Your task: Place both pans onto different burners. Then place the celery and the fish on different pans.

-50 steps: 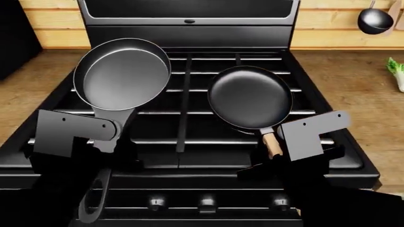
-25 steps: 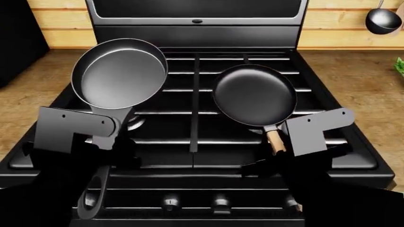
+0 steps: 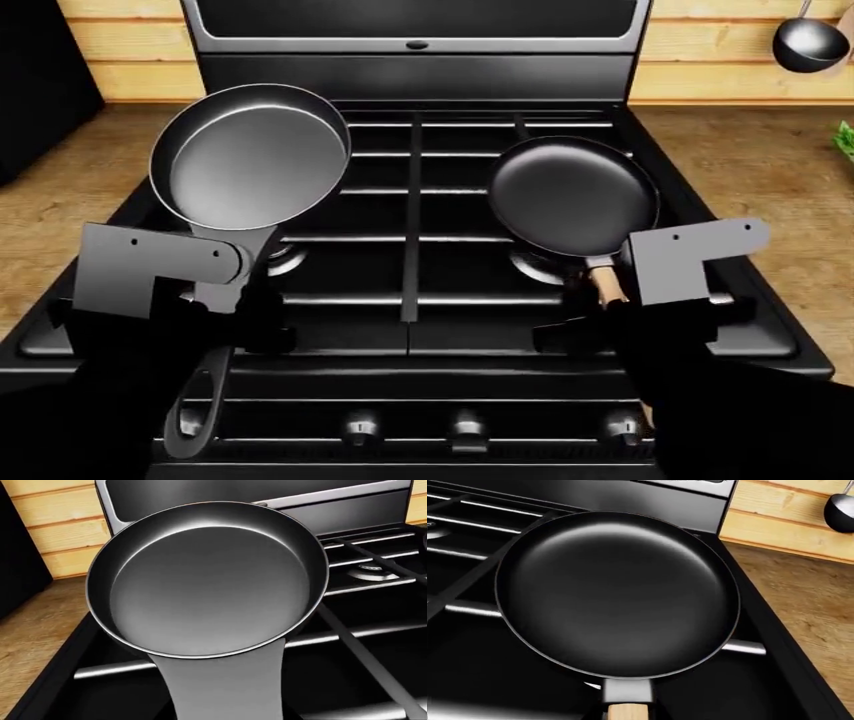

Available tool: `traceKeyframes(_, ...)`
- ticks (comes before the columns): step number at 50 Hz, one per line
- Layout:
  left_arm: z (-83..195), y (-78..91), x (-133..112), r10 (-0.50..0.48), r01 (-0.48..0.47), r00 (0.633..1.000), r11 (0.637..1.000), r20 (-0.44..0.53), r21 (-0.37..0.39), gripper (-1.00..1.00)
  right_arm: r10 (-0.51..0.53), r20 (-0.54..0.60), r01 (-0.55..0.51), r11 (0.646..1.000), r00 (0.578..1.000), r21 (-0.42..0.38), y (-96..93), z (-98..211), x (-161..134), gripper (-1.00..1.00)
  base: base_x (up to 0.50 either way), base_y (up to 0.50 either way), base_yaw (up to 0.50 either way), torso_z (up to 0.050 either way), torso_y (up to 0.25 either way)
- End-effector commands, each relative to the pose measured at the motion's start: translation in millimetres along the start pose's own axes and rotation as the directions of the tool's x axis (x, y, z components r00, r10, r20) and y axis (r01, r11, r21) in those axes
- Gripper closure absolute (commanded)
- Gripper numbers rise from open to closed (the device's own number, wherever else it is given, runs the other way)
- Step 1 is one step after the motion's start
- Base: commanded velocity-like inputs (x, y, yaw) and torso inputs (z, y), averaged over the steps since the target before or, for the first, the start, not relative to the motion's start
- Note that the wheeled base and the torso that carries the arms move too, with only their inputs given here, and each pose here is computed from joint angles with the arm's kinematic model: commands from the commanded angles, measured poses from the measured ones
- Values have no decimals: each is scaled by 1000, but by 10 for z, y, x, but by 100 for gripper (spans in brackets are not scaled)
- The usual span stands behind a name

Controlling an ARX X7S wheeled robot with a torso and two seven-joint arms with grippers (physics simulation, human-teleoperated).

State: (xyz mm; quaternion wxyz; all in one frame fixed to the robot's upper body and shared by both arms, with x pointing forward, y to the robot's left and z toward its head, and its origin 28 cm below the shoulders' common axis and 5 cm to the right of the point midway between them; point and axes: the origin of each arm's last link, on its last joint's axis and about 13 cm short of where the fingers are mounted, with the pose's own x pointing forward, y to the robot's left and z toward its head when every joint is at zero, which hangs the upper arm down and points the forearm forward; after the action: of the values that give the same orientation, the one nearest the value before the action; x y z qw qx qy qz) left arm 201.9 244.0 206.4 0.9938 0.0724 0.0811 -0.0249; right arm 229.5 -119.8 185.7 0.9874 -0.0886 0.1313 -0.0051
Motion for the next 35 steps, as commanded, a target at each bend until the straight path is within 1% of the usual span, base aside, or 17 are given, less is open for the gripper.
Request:
traceKeyframes(1, 74, 45, 22, 47, -46, 998, 999, 52, -11, 100, -103, 35, 102, 994, 994, 29, -131, 25, 125, 100, 0, 0, 0, 0, 11)
traceKeyframes(11, 58, 38, 28, 45, -44, 998, 999, 51, -10, 100, -112, 10, 112, 993, 994, 47, -156, -60, 161, 100, 0, 0, 0, 1, 3)
traceKeyframes(25, 40, 38, 33, 46, -45, 998, 999, 50, -11, 100, -88, 2, 88, 995, 996, 42, -125, -87, 149, 100, 0, 0, 0, 1, 5)
traceKeyframes(26, 45, 40, 33, 46, -46, 998, 999, 50, -11, 100, -82, -1, 82, 996, 997, 39, -122, -88, 150, -100, 0, 0, 0, 0, 0)
traceKeyframes(32, 58, 43, 34, 47, -47, 998, 999, 49, -13, 100, -56, 2, 56, 998, 998, 26, -108, -73, 129, -100, 0, 0, 0, 2, 2)
traceKeyframes(35, 13, 38, 39, 47, -47, 998, 999, 49, -13, 100, -51, 14, 51, 999, 999, 19, -98, -50, 96, -100, 0, 0, 0, 0, 0)
